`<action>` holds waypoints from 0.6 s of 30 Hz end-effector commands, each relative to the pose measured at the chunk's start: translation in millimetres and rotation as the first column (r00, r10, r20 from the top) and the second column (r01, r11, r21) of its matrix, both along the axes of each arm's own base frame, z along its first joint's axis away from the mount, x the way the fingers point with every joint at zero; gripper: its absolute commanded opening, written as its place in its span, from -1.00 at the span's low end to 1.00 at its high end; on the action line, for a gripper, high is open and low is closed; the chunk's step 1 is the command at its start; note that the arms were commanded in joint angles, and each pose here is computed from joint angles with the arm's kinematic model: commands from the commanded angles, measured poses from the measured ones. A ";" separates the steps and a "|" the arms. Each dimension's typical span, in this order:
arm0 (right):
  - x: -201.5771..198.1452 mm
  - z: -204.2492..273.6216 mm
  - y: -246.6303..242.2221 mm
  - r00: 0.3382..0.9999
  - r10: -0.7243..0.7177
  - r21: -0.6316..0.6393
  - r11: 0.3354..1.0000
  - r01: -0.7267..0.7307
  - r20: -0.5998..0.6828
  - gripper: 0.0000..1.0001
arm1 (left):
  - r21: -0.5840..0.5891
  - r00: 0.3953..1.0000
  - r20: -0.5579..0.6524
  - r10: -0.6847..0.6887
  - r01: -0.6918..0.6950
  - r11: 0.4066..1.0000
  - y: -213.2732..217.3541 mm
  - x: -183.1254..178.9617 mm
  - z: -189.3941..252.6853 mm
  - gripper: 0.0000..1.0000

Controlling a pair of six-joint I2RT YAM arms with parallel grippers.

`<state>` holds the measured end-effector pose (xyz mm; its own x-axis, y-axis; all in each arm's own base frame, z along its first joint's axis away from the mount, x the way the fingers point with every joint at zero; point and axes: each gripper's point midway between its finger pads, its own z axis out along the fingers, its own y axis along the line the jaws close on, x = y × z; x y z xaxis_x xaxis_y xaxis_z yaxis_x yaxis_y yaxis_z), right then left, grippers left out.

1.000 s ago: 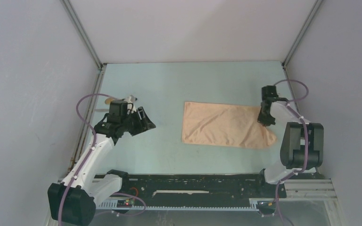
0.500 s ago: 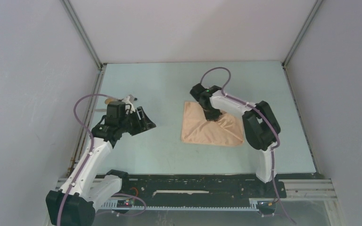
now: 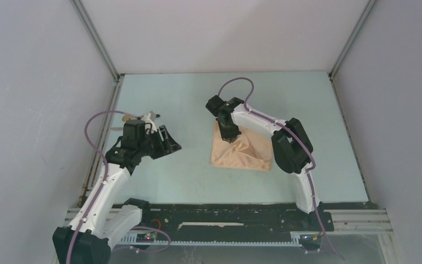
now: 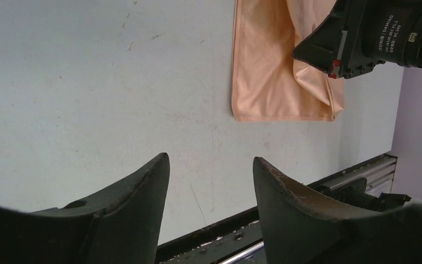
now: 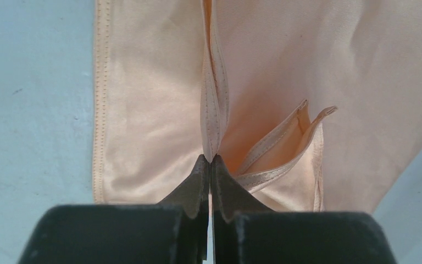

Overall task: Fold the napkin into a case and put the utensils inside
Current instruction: Fold the rectangle-folded napkin at the center of the board.

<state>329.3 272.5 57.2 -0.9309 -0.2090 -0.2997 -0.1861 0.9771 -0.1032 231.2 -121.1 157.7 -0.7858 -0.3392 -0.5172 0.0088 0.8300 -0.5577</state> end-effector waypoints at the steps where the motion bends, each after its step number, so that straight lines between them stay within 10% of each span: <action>1: 1.4 2.4 23.1 1.000 -0.015 0.093 0.996 0.017 -0.019 -1.00 | -0.003 0.999 0.024 -0.030 0.030 1.000 -2.0 -3.4 4.4 0.29; 18: 12.8 1.5 42.1 1.000 -0.019 0.168 0.986 0.020 -0.009 -1.00 | 0.000 0.999 0.021 -0.031 0.031 1.000 -1.6 -4.0 3.5 0.31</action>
